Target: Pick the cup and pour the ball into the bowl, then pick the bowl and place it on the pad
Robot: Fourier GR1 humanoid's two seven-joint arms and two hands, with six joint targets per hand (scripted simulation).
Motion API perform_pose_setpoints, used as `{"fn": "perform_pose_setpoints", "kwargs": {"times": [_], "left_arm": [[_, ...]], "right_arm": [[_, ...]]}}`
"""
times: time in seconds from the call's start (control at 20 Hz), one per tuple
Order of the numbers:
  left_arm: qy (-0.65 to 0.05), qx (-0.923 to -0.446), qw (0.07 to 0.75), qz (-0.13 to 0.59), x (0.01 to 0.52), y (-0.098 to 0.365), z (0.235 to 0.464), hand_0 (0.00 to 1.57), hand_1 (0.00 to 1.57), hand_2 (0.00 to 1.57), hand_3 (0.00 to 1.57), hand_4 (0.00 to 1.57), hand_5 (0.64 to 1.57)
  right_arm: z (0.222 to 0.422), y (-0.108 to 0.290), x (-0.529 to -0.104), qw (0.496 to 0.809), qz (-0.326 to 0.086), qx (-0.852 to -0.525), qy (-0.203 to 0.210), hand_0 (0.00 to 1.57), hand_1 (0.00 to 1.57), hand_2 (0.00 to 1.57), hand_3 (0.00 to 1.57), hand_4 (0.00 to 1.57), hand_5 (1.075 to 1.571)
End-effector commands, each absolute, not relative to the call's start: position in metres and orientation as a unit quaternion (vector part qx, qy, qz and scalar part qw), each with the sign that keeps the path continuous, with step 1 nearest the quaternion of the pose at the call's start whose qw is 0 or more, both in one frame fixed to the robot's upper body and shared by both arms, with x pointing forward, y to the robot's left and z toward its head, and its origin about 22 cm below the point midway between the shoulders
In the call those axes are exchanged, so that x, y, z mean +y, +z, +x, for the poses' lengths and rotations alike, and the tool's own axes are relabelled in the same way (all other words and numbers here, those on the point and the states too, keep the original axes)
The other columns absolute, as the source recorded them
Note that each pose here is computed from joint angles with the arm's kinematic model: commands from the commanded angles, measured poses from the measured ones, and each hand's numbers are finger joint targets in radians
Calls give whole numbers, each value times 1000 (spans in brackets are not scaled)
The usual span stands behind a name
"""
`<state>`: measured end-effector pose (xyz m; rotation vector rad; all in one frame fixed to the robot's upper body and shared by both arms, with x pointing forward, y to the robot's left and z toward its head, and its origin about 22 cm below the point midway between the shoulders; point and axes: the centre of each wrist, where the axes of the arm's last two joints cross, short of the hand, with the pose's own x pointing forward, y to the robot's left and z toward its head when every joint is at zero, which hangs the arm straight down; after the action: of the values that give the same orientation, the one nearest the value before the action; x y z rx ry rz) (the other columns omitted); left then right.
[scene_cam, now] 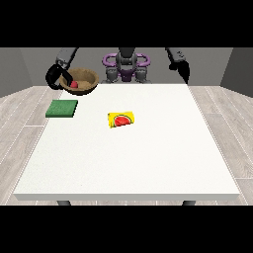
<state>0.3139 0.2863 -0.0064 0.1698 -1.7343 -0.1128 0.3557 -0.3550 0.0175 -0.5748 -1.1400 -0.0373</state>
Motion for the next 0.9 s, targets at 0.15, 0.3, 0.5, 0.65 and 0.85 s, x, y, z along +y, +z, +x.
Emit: {"fn": "perform_pose_setpoints", "kwargs": {"times": [0.15, 0.3, 0.5, 0.65, 0.85], "left_arm": [[-28, -811, 581, 66, 368, 67, 329, 0, 0, 0, 0, 1311, 1525], [-9, -815, 574, 84, 414, 79, 312, 0, 0, 0, 0, 1310, 1567], [31, -832, 544, 108, 480, 96, 293, 0, 0, 0, 0, 1281, 1571], [25, -838, 536, 103, 504, 106, 280, 0, 0, 0, 0, 1226, 1566], [25, -842, 527, 111, 513, 102, 280, 0, 0, 0, 0, 1187, 1557]], "right_arm": [[341, 49, -424, 768, -306, -562, -22, 1571, 1571, 1571, 0, 911, 1571], [326, 45, -446, 767, -310, -560, -51, 1571, 1571, 1571, 0, 865, 1571], [335, 53, -433, 738, -311, -597, -52, 1571, 1571, 1571, 0, 801, 1568], [329, 40, -434, 735, -303, -604, -62, 1571, 1571, 1571, 0, 793, 1567], [343, 48, -423, 723, -303, -615, -84, 1571, 1571, 1571, 0, 685, 1567]]}}
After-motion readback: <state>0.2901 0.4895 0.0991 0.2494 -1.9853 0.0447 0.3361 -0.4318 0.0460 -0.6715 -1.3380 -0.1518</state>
